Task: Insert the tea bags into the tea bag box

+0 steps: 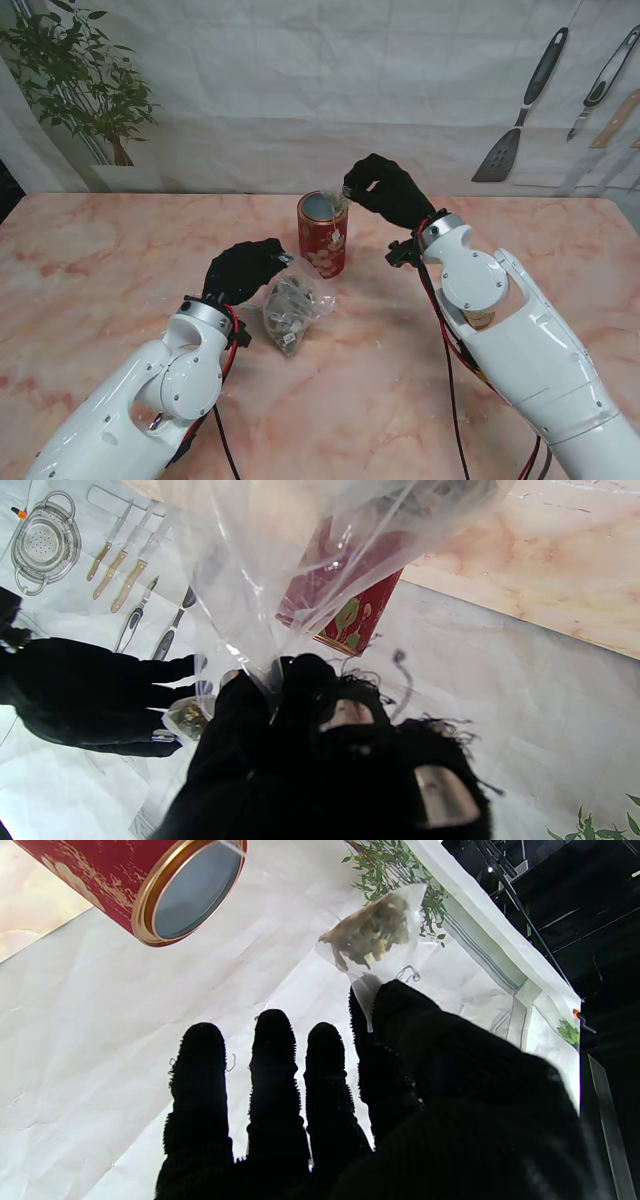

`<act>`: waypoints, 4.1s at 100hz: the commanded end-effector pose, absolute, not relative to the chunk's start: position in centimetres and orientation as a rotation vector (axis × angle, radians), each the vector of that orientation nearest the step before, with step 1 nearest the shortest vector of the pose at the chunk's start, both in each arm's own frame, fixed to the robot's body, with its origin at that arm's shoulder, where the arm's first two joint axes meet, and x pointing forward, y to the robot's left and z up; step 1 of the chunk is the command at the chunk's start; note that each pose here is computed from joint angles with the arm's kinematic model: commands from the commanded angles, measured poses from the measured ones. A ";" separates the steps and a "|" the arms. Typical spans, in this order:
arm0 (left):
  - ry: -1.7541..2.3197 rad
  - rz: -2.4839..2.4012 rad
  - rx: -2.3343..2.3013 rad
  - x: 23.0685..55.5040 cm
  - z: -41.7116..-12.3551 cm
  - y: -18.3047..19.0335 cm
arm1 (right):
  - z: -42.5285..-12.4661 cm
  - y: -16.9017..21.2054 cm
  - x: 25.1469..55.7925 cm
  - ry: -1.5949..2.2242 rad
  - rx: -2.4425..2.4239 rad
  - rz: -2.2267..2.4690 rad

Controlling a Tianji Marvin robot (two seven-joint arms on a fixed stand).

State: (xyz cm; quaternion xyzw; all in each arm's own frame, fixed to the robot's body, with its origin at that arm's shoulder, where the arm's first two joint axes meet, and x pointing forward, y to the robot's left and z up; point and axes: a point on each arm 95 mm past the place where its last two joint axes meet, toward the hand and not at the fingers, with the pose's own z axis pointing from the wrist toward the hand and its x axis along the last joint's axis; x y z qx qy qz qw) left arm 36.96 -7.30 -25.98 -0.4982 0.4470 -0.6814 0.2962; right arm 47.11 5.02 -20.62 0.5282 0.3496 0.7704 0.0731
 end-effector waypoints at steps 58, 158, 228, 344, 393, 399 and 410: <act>1.199 -1.815 -1.332 36.9 -25.8 -7.2 | -18.3 5.6 49.7 0.941 1.606 2.325; 1.203 -1.820 -1.352 37.0 -26.3 -7.1 | -19.3 6.5 52.6 0.909 1.721 2.261; 1.189 -1.830 -1.339 36.9 -26.1 -6.9 | -23.7 5.7 53.1 1.090 1.875 2.047; 1.197 -1.814 -1.342 37.1 -26.2 -6.6 | -23.6 7.5 53.9 1.089 1.863 2.025; 1.186 -1.818 -1.349 37.1 -26.3 -6.2 | -24.0 8.8 54.9 1.109 1.879 1.953; 1.186 -1.819 -1.349 37.0 -26.3 -6.1 | -24.2 9.0 55.0 1.098 1.889 1.945; 1.187 -1.821 -1.352 37.0 -26.3 -6.1 | -24.4 9.2 55.2 1.089 1.900 1.913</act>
